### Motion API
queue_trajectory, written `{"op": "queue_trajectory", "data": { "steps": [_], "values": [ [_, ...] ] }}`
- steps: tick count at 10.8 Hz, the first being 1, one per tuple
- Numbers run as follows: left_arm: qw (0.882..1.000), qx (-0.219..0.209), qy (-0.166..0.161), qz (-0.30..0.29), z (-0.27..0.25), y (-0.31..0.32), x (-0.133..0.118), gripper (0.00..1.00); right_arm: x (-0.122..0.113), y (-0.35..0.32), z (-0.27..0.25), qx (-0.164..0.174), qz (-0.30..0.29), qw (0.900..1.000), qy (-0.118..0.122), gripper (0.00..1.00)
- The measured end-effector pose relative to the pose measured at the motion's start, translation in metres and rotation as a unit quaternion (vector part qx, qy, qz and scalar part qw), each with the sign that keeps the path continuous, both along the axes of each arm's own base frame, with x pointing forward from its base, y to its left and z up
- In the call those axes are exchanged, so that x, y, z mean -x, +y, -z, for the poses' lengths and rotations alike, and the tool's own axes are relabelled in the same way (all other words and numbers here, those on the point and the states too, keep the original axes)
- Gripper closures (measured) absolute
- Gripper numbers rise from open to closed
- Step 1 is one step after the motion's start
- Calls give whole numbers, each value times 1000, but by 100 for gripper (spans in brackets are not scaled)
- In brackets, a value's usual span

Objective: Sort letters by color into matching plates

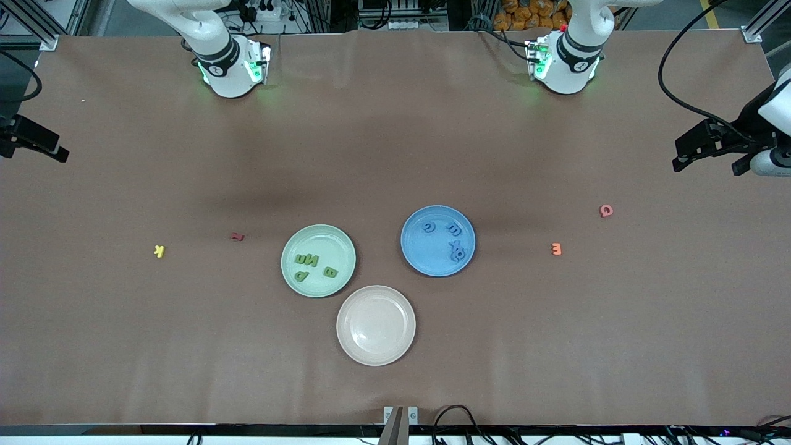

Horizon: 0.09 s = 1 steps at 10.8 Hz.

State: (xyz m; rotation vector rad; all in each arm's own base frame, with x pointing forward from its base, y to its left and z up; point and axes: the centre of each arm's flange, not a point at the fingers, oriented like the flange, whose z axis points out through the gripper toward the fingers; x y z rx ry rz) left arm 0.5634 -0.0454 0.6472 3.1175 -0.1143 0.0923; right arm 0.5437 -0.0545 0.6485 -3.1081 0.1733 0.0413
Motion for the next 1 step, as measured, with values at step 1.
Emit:
{"op": "queue_trajectory", "data": {
  "steps": [1],
  "values": [
    [1000, 0, 0, 0, 0, 0, 0, 0, 0, 0, 0, 0, 0, 1000, 0, 0]
  ]
}}
